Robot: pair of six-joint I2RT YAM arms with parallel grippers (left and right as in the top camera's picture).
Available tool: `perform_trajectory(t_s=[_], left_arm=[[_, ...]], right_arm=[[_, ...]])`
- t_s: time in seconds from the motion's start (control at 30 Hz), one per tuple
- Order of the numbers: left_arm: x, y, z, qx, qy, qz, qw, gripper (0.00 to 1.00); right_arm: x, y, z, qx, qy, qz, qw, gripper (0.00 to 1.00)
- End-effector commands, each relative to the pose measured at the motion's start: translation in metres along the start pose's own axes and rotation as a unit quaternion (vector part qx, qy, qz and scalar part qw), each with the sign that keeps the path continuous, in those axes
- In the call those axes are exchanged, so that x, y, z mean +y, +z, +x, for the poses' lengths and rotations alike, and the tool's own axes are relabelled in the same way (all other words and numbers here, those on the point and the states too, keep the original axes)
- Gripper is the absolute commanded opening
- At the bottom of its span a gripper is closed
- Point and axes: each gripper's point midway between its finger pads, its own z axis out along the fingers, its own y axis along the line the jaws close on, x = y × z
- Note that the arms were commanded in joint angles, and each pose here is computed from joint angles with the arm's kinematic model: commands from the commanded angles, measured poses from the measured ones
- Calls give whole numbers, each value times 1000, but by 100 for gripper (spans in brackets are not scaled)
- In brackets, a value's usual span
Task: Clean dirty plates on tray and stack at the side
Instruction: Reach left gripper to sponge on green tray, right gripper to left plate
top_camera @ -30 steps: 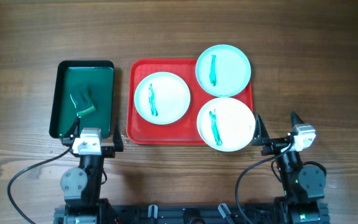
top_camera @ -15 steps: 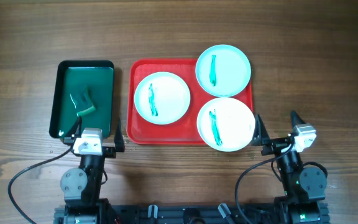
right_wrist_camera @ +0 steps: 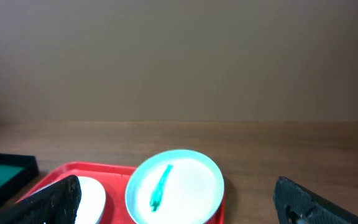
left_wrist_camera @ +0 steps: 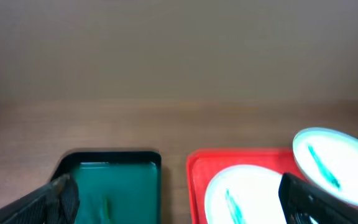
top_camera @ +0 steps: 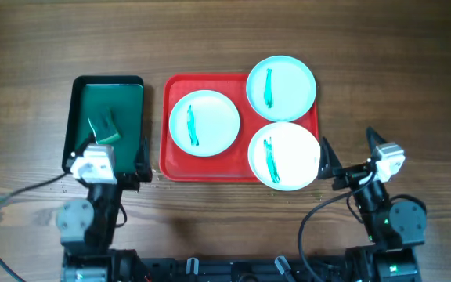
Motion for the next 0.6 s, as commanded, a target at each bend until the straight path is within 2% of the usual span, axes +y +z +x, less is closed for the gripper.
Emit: perform_trajectory(t_s=[0.0,0.2,0.37,0.43,0.53,0.57], left_arm=[[-4,8,-35,39,-15,8,999,100],[-15,28,-70,146,-32,35,988,100],[-18,48,-68,280,-67,40,957,100],[-18,59,-48,428,-93,34,899,100],[-17,72,-32,483,-102,30,869,100],[-23,79,-22,500,-117,49,857,100]], right_arm=[[15,17,-32,15,-16,-38,999,100],[34,62,-43,126,13,-100,987,100],[62,93,-48,233,30,-194,952,100],[65,108,-40,325,75,-204,920,100],[62,115,-21,389,105,-194,894,100],[64,119,-9,405,122,-203,883,100]])
